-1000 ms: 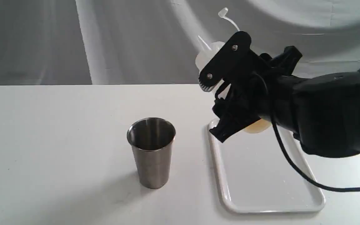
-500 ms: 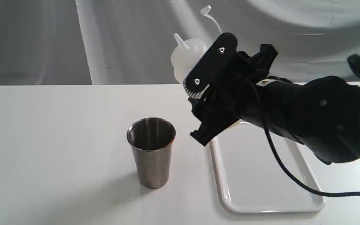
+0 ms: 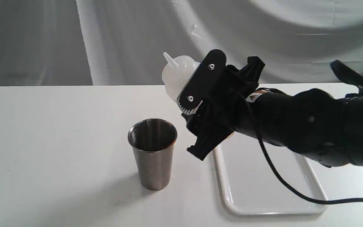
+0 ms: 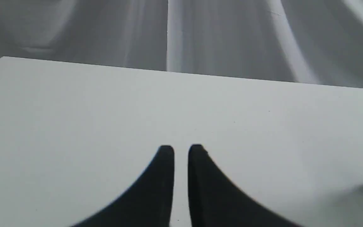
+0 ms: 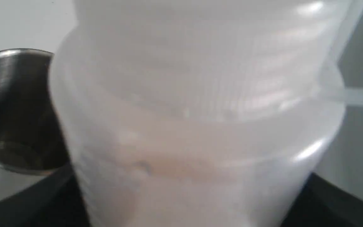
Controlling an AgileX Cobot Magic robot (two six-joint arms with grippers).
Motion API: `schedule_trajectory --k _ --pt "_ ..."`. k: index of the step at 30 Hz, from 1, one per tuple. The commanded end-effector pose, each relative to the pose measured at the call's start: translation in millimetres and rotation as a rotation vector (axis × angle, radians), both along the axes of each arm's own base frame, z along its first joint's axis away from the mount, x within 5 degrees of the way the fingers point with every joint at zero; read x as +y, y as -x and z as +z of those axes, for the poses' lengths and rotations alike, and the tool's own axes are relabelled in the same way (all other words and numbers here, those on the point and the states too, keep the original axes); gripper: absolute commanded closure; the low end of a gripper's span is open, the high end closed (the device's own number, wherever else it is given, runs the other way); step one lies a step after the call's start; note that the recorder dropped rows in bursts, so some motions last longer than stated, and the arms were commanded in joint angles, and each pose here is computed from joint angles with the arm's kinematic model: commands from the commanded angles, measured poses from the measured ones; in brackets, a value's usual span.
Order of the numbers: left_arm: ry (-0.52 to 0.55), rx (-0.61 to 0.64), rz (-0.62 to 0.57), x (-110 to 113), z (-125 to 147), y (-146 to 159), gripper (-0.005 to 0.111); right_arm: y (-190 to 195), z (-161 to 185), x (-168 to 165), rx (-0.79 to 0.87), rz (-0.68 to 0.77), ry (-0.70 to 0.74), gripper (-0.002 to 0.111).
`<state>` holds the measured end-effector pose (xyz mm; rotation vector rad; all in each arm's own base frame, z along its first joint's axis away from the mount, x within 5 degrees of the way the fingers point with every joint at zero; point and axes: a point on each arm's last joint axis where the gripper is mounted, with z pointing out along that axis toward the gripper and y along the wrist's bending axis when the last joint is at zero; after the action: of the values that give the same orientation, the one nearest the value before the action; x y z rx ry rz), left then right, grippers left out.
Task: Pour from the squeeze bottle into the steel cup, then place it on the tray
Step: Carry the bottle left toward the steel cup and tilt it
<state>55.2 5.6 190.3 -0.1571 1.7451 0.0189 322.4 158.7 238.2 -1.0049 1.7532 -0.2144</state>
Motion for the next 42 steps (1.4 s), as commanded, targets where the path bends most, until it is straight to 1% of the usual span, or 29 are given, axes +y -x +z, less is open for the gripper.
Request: schedule_trajectory --k 1,5,8,11,15,19,22,26,27,28,29,32,36,42 --pt "0.007 0.006 -0.004 -0.3 -1.7 -0.2 0.098 -0.7 7.2 0.0 -0.038 0.034 -0.018 0.108" --pt "0.007 0.006 -0.004 -0.3 -1.7 -0.2 0.098 -3.0 3.4 -8.3 0.027 0.032 -0.043 0.108" --pt "0.007 0.006 -0.004 -0.3 -1.7 -0.2 0.098 -8.5 0.6 -24.8 0.066 -0.024 -0.05 0.108" --pt "0.007 0.006 -0.004 -0.3 -1.7 -0.2 0.098 -12.4 0.1 -35.5 0.071 -0.055 -0.049 0.108" --pt "0.007 0.006 -0.004 -0.3 -1.7 -0.2 0.098 -12.3 0.1 -35.2 0.059 -0.034 -0.013 0.108" --pt "0.007 0.006 -0.004 -0.3 -1.7 -0.2 0.098 -13.5 -0.1 -38.7 0.059 -0.042 -0.008 0.108" --pt "0.007 0.006 -0.004 -0.3 -1.7 -0.2 0.098 -13.1 -0.6 -38.3 0.053 -0.011 0.027 0.108" --pt "0.007 0.006 -0.004 -0.3 -1.7 -0.2 0.098 -10.6 -3.0 -35.7 0.103 0.0 -0.016 0.108" --pt "0.007 0.006 -0.004 -0.3 -1.7 -0.2 0.098 -10.4 -4.4 -37.8 0.119 0.007 0.052 0.108" --pt "0.007 0.006 -0.004 -0.3 -1.7 -0.2 0.098 -10.9 -4.4 -39.9 0.142 -0.03 0.04 0.108" --pt "0.007 0.006 -0.004 -0.3 -1.7 -0.2 0.098 -12.0 -3.8 -43.3 0.151 -0.07 0.07 0.108" --pt "0.007 0.006 -0.004 -0.3 -1.7 -0.2 0.098 -14.4 -0.9 -49.1 0.133 -0.133 0.094 0.108" --pt "0.007 0.006 -0.004 -0.3 -1.7 -0.2 0.098 -15.9 1.7 -48.9 0.11 -0.122 0.115 0.108" --pt "0.007 0.006 -0.004 -0.3 -1.7 -0.2 0.098 -15.0 3.7 -43.4 0.056 -0.072 0.218 0.108"
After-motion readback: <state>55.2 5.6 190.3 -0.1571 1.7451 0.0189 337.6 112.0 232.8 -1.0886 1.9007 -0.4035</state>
